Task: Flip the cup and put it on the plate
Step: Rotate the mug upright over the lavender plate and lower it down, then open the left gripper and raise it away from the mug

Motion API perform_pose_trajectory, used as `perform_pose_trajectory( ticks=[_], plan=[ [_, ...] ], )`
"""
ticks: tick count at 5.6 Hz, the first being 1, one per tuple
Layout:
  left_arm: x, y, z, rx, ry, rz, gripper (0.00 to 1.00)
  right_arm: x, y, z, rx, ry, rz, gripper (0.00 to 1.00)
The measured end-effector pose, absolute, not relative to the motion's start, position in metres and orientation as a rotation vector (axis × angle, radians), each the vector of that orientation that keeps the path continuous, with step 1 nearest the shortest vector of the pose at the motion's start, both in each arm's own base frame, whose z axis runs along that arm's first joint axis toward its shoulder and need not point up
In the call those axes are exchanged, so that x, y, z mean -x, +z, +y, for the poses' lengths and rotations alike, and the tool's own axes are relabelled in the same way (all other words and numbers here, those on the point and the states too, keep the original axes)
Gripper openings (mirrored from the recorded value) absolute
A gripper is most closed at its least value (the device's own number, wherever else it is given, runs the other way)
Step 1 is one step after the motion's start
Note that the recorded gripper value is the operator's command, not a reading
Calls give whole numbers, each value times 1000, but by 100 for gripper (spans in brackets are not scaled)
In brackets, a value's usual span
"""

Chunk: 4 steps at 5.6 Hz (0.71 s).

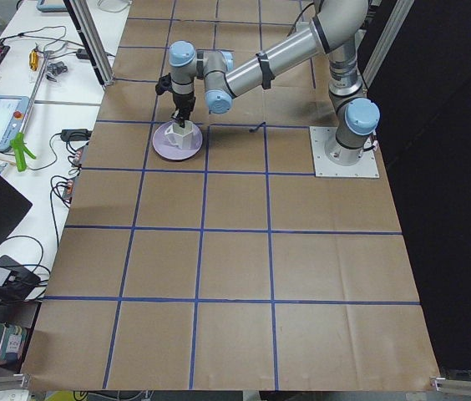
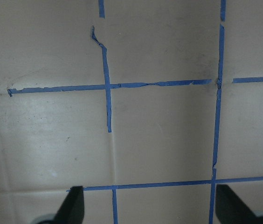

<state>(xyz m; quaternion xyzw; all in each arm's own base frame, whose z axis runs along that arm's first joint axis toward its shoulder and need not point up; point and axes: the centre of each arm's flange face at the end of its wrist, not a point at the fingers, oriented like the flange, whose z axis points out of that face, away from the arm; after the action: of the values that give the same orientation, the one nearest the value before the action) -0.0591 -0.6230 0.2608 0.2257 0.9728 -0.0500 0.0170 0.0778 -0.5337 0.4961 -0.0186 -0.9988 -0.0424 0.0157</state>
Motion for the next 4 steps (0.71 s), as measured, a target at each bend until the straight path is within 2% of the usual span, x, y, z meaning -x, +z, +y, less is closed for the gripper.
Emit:
perform_pose_trajectory(
  ticks=[1,4],
  plan=[
    [62,279,-620,-625,-158,3040,93,-78,496,-534,58,-132,-3107,100],
    [117,410,-582,-238,-68,3129,98,-78,496,-534,58,-132,-3107,100]
  ],
)
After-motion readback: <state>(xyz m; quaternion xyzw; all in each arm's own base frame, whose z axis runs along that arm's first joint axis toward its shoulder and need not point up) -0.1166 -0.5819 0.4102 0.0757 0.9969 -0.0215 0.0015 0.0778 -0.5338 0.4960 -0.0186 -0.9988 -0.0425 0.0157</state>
